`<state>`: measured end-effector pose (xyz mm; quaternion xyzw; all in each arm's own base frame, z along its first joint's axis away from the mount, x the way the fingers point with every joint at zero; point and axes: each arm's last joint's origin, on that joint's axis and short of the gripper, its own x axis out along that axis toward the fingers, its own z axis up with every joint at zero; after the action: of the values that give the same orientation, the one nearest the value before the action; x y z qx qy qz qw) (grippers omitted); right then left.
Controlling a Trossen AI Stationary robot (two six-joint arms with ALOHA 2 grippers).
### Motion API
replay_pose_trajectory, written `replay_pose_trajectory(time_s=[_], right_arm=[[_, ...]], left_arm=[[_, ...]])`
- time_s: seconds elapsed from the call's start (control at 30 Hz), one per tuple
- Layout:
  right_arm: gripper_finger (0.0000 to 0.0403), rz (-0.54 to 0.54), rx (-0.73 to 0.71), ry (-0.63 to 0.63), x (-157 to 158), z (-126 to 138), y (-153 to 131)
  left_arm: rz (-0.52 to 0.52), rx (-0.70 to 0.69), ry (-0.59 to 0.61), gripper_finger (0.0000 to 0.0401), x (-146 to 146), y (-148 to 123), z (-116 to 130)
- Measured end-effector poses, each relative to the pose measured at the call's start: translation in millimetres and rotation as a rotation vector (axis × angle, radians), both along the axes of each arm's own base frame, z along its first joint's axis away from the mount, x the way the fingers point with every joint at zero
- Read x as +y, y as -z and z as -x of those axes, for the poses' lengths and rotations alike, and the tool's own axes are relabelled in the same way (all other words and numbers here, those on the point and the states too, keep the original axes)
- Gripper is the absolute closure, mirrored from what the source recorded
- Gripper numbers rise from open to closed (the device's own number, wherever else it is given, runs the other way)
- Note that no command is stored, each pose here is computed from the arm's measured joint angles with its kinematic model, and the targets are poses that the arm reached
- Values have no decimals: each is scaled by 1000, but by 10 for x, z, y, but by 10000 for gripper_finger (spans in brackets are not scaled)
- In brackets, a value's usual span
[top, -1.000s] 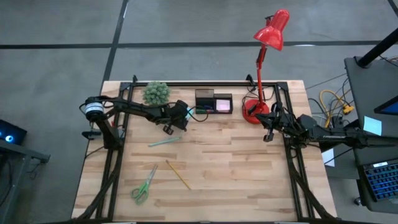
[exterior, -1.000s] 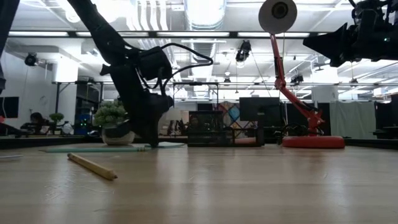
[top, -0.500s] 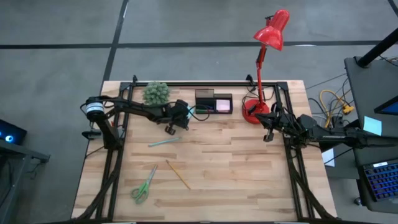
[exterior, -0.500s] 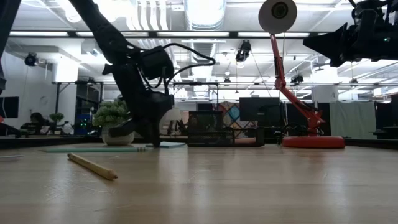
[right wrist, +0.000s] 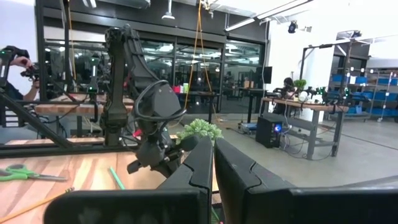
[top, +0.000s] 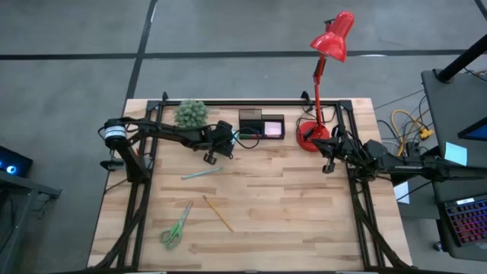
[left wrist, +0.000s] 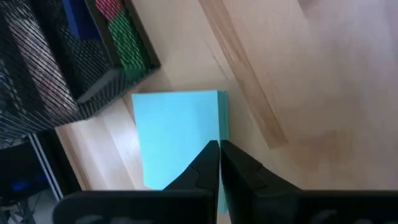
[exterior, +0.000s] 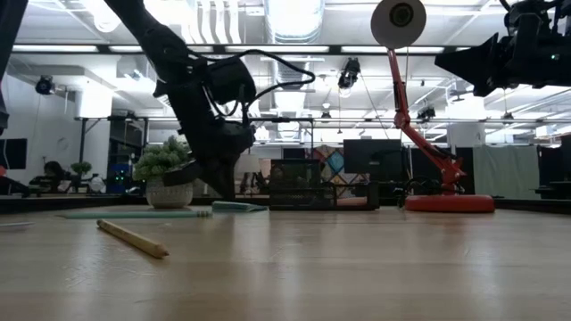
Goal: Pick and place office supplies into organizer
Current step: Put the sky blue sticky notes into the desk organizer
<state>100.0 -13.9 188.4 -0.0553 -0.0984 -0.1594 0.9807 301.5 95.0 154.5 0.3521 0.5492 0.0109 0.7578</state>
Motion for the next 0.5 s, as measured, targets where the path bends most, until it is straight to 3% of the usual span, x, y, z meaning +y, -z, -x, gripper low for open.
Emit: replay_pose_trajectory(time_s=[0.5], right_arm=[[394,-2,4,-1,0,-1,4]], left_arm=[[-32,-8,-17,398,15,-89,-7]])
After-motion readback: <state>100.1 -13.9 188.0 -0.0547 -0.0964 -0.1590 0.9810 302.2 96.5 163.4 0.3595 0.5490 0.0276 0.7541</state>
